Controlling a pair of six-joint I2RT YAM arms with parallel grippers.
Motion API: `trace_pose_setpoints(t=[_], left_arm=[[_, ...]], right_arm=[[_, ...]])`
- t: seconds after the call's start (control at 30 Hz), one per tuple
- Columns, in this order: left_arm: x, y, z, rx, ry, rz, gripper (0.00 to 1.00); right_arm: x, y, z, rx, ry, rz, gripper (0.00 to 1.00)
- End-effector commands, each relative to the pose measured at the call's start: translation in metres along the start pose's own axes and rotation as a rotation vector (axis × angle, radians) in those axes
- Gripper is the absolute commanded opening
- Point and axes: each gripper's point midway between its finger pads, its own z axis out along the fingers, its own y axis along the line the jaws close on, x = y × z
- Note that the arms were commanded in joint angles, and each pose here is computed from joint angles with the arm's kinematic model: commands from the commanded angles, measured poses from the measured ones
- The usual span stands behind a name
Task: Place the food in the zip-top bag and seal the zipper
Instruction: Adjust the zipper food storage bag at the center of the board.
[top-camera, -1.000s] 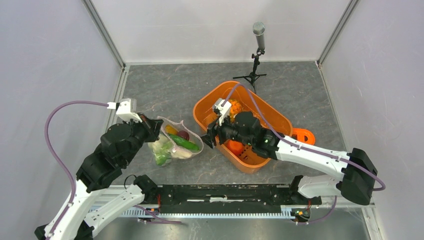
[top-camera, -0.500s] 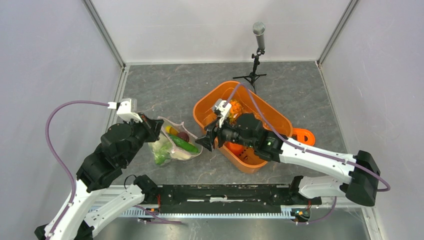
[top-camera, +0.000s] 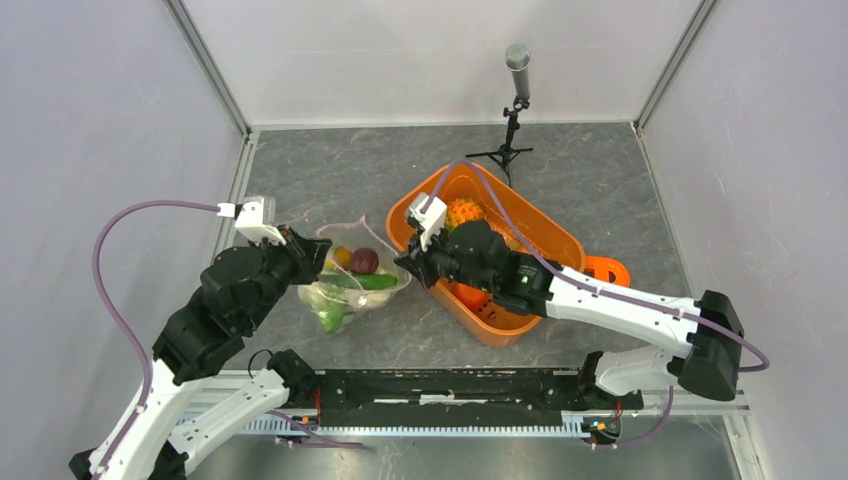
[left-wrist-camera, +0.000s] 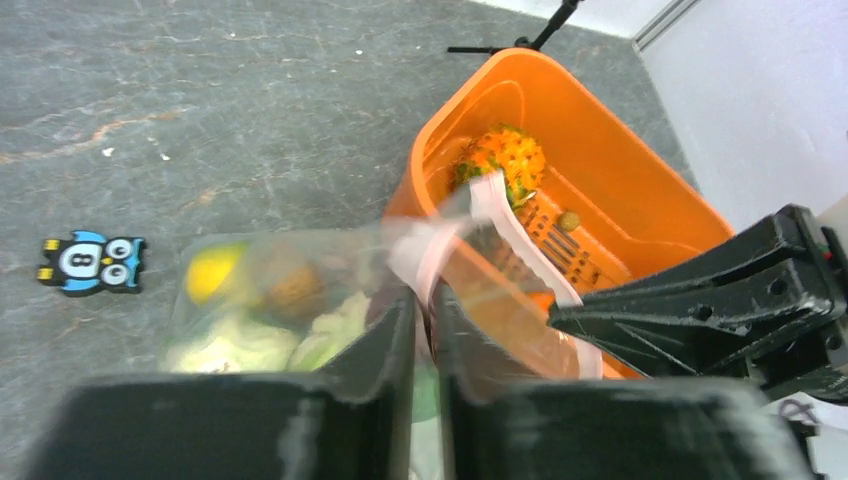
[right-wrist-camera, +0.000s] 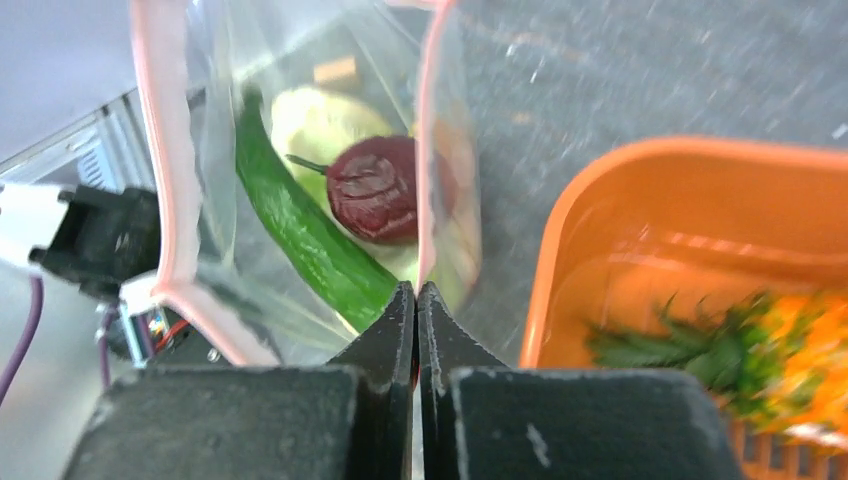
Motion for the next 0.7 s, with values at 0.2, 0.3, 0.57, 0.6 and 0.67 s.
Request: trace_pose_setpoints(t=[0.2,0.3,0.57,0.6,0.67], left_arm=[[-0.066,-0.022,-0.052,0.142,-0.161,0.071,0.76],[-0.082,-0.015,-0.069,0.116,-0.196,0.098,0.82],[-0.074,-0.016,-0.074,0.126,-0.093,0.239,0.84],[-0.066,-0.023,-0.071,0.163,-0.053,0.259,0.84],[-0.053,-0.039,-0.067,0.247,0.010,0.288,0.84]], right_arm=[[-0.116,0.019,0.009,-0.049,-0.186,-0.289,0.00],[-0.130,0.044,0.002,-0.190,-0.208,-0.386,0.00],[-0.144,0.064,-0.022,-0.368,-0.223,-0.504,0.00],[-0.145,0.064,-0.025,-0.389,-0.225,-0.504,0.00],[-0.145,0.065,-0.030,-0.449,-0.231,-0.514,0.00]])
